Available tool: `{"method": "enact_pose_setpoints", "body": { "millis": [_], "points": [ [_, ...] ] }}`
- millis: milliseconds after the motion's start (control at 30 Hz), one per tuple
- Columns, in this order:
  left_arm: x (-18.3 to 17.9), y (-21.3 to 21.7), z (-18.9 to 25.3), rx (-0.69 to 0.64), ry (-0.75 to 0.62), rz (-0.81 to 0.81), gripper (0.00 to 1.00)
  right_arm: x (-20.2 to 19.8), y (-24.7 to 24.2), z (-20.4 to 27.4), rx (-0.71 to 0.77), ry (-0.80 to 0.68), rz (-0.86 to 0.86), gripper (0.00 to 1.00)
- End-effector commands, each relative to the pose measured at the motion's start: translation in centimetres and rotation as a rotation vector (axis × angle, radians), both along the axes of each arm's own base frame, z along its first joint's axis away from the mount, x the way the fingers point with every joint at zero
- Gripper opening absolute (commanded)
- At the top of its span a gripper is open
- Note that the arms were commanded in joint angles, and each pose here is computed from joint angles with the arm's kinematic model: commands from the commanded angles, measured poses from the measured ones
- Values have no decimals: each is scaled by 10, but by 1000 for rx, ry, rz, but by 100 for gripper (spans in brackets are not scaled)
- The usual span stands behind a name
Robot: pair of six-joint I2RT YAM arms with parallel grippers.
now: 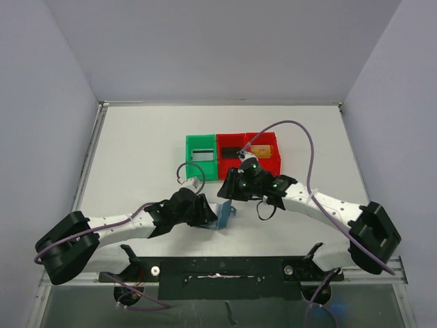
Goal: Take the credit cards out of the card holder
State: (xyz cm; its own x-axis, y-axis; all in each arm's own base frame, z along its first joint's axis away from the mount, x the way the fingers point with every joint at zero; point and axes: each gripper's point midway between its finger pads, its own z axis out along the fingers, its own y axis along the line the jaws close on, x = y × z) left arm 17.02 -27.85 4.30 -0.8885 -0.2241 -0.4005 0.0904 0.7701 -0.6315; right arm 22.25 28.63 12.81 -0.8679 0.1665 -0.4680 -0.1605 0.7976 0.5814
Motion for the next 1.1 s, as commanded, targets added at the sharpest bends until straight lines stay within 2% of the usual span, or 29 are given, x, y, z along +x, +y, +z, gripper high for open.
{"method": "enact_pose_setpoints", "body": {
  "millis": [0,167,300,567,733,800,967,1067],
  "points": [
    [7,0,22,-54,-64,27,38,5,35,-8,-20,26,59,37],
    [4,16,24,-40,-74,67,38,-5,16,-57,-223,118,24,36],
    [6,33,29,-27,-95,134,38,-11,8,-70,-258,132,39,39],
    [10,59,39,1,-131,227,38,-10,31,-72,-263,120,80,53],
    [10,66,45,-9,-144,247,38,-6,32,-81,-308,118,14,69],
    [9,67,44,-10,-140,247,38,-7,30,-88,-331,125,-6,71],
    [8,65,42,-13,-132,240,38,-12,14,-106,-449,129,-46,72],
    [9,62,43,-23,-131,230,38,-17,12,-116,-453,139,-27,67]
  ]
}}
